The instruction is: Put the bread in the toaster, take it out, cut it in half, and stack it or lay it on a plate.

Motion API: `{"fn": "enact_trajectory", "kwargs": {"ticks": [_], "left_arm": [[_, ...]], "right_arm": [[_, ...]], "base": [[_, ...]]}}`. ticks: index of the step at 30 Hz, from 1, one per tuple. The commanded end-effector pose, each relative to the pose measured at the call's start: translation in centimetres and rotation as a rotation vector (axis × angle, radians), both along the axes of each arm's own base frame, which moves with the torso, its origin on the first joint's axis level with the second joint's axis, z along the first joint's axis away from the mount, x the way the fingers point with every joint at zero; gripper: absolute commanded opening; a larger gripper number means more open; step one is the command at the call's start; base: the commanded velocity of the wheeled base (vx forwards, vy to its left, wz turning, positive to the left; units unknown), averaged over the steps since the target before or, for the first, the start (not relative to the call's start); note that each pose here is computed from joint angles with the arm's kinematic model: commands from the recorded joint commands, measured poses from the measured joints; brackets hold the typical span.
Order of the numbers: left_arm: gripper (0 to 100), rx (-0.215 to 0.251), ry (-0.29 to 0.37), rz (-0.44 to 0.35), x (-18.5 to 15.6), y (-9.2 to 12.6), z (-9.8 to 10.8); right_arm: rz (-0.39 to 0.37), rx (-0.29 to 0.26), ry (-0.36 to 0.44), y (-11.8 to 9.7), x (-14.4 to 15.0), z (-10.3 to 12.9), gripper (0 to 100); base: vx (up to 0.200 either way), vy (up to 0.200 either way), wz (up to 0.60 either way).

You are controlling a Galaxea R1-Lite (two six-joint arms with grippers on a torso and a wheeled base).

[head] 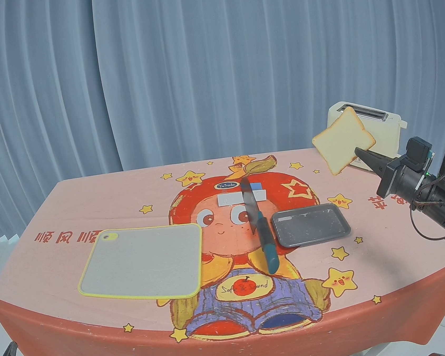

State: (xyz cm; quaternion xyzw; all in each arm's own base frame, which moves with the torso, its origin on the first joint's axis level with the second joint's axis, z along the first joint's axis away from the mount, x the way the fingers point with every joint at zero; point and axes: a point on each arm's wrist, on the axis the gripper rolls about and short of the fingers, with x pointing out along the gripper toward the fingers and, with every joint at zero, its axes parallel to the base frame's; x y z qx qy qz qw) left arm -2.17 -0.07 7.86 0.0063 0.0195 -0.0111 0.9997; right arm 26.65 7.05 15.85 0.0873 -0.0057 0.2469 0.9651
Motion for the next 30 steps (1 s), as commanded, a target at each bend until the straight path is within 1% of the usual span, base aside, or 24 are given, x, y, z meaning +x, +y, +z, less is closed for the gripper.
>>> {"fn": "enact_trajectory", "kwargs": {"ticks": [1, 7, 15, 20, 24, 30], "left_arm": [[100, -0.001, 0.011, 0.000, 0.1, 0.0, -0.3], [100, 0.001, 0.011, 0.000, 0.1, 0.0, -0.3], [100, 0.001, 0.011, 0.000, 0.1, 0.0, -0.3], [100, 0.001, 0.011, 0.000, 0.1, 0.0, -0.3], [100, 0.002, 0.010, 0.000, 0.1, 0.0, -0.2], [100, 0.002, 0.010, 0.000, 0.1, 0.0, -0.2]], "right_arm": [[0.000, 0.001, -0.005, 0.0, -0.1, 0.1, 0], [-0.001, -0.012, -0.009, -0.1, -0.2, 0.1, 0], [-0.009, -0.014, -0.007, -0.3, -0.2, 0.0, 0], [-0.023, -0.024, -0.008, -0.7, -0.1, 0.0, 0], [-0.045, -0.034, -0.012, -1.2, 0.1, -0.1, 0], [-0.057, -0.038, -0.020, -1.6, 0.1, 0.1, 0]], "base": [[0.000, -0.200, 0.00], [0.000, -0.200, 0.00], [0.000, -0.200, 0.00], [0.000, -0.200, 0.00], [0.000, 0.000, 0.00], [0.000, 0.000, 0.00]]}}
